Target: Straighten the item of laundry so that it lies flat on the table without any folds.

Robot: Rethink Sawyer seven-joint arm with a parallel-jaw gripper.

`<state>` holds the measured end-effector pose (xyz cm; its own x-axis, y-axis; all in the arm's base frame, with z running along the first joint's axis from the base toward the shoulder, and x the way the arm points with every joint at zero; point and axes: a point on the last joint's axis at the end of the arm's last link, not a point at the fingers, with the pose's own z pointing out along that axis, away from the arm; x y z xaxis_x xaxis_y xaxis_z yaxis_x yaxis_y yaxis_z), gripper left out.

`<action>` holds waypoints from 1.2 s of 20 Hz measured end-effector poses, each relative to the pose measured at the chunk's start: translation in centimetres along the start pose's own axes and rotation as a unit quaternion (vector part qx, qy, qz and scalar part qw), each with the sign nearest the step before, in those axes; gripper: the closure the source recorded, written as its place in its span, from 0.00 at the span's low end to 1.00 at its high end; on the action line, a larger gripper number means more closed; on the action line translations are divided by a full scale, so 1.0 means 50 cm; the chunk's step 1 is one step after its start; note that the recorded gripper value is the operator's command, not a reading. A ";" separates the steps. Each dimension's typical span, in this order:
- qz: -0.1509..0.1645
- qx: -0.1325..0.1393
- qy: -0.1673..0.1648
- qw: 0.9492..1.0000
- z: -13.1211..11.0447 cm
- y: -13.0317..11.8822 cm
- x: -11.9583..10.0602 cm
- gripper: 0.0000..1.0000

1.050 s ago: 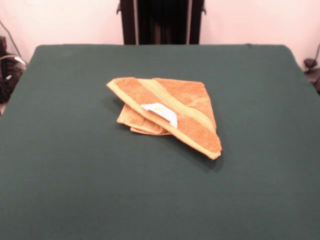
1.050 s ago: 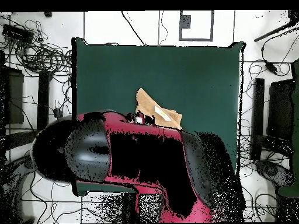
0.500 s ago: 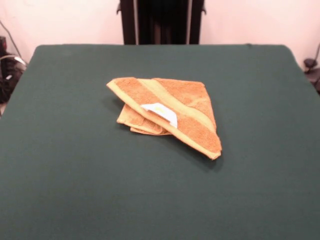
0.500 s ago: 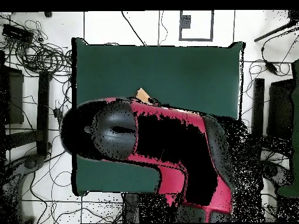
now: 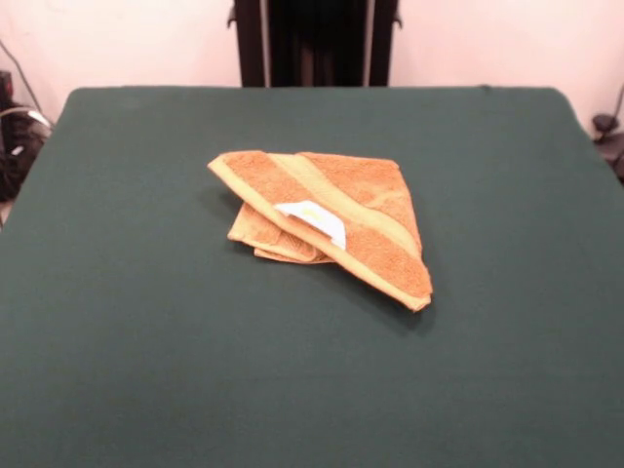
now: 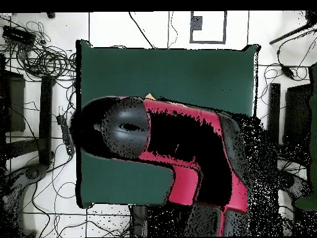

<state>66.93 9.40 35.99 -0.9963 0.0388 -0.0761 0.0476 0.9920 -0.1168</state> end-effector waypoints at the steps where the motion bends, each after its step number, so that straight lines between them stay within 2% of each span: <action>1: 0.000 0.000 0.002 1.000 -0.001 -0.002 -0.002 0.00; 7: 0.004 0.000 0.018 1.000 -0.030 -0.015 -0.030 0.00; 15: 0.001 0.005 0.000 1.000 -0.065 -0.012 -0.083 0.00; 18: -0.002 0.008 -0.006 1.000 -0.056 -0.007 -0.109 0.00; 20: -0.002 0.009 -0.006 1.000 -0.052 -0.006 -0.112 0.00; 24: -0.006 0.012 0.002 1.000 -0.004 0.000 -0.122 0.00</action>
<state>72.98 9.19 36.64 -0.9972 0.0283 -0.0698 0.0380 0.9894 -0.1405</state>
